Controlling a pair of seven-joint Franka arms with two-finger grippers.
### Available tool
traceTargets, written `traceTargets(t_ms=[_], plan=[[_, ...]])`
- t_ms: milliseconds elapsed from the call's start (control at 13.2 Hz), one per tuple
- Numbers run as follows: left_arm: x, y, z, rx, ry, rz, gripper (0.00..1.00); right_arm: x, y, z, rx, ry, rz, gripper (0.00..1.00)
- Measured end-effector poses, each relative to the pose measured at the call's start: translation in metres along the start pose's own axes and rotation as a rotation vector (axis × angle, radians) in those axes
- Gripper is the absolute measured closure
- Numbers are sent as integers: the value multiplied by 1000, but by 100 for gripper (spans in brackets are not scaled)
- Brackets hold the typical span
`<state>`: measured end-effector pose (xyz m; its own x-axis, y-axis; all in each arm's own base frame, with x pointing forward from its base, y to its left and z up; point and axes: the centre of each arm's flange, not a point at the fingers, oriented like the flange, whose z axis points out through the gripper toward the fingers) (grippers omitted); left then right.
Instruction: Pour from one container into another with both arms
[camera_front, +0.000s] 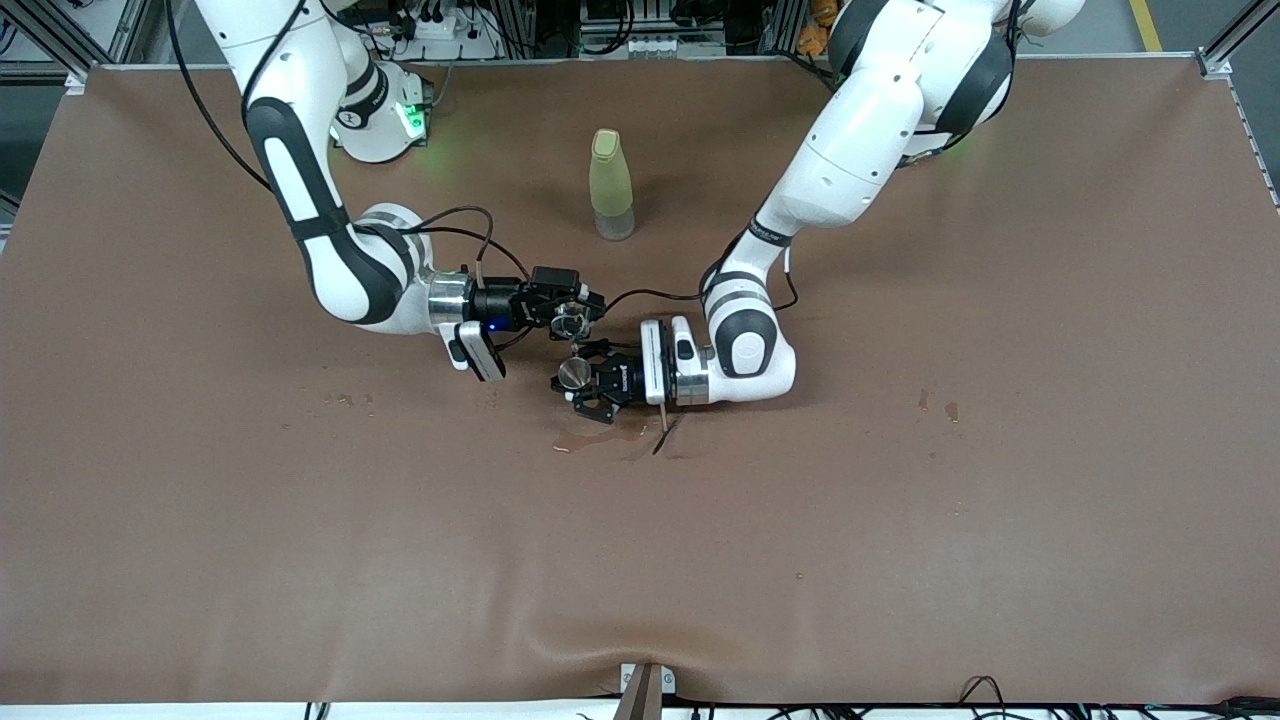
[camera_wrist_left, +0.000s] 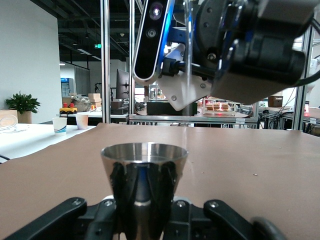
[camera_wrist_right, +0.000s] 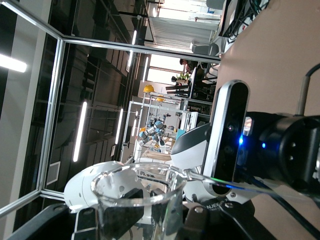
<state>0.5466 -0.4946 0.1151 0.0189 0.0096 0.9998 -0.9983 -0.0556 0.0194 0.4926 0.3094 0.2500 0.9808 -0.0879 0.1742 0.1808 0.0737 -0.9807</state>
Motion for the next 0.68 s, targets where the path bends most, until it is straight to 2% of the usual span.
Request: traceTargets(t_ms=[302,680], plan=[[0,0,0,0,0,0,89,1,-2,0,1,1,101,84],[0,0,0,-1,0,0,89,4,-5,0,-2,6,169,84]])
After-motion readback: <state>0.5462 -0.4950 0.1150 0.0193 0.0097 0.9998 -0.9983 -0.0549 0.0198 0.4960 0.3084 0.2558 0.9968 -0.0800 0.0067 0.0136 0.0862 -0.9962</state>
